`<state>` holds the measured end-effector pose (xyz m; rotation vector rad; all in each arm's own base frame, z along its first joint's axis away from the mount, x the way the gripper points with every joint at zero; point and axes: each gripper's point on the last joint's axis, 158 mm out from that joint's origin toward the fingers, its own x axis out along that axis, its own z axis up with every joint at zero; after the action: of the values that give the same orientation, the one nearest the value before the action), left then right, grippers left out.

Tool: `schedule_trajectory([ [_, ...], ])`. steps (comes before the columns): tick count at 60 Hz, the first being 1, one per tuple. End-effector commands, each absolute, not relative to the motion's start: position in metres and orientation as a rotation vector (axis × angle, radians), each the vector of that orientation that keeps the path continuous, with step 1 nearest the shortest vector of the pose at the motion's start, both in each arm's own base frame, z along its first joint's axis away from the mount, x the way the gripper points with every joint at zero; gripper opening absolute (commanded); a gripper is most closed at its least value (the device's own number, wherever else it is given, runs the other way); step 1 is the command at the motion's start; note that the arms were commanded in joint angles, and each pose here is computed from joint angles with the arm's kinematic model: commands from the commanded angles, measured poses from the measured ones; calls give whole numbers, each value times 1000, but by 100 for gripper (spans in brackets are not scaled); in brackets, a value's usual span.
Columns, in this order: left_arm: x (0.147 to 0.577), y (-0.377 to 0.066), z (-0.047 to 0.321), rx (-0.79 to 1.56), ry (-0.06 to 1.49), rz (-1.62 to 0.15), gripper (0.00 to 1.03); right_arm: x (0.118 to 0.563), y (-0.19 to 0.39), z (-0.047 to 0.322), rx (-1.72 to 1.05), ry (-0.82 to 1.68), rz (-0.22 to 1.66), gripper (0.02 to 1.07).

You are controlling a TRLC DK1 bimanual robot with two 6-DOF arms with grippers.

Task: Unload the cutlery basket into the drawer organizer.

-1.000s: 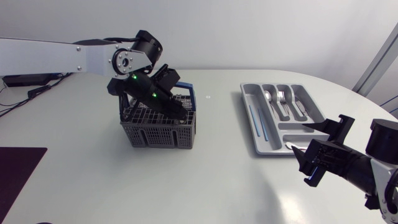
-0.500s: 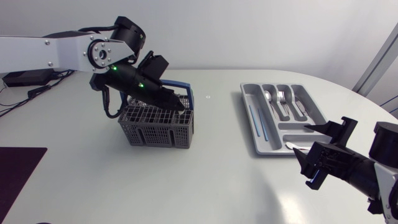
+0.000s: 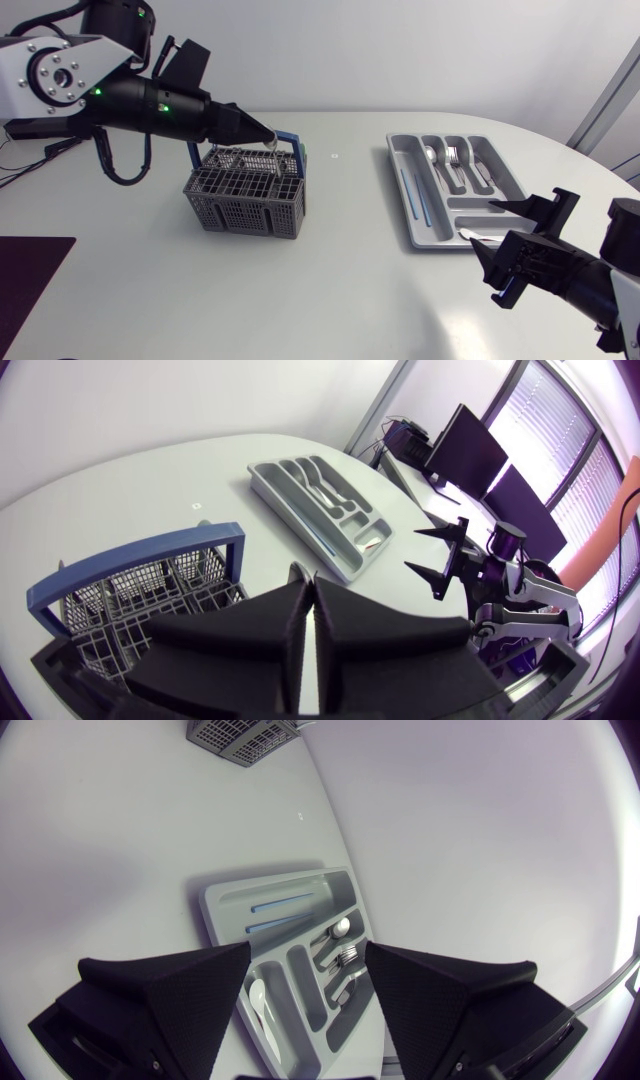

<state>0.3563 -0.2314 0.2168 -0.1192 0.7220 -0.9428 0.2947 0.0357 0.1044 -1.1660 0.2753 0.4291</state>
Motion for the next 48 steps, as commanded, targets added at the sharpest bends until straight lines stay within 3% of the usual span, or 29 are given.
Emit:
schedule_trajectory([
  [1,347,-227,218,-160,715,-950,3,292,40,110,-1133,275,435,85],
  [23,297,-271,237,-52,601,-1163,3,268,89,155,-901,294,665,85],
  [38,257,-310,222,29,597,-1372,3,249,129,180,-753,302,854,85],
  [48,232,-331,214,45,613,-1508,3,227,164,178,-728,322,1002,84],
])
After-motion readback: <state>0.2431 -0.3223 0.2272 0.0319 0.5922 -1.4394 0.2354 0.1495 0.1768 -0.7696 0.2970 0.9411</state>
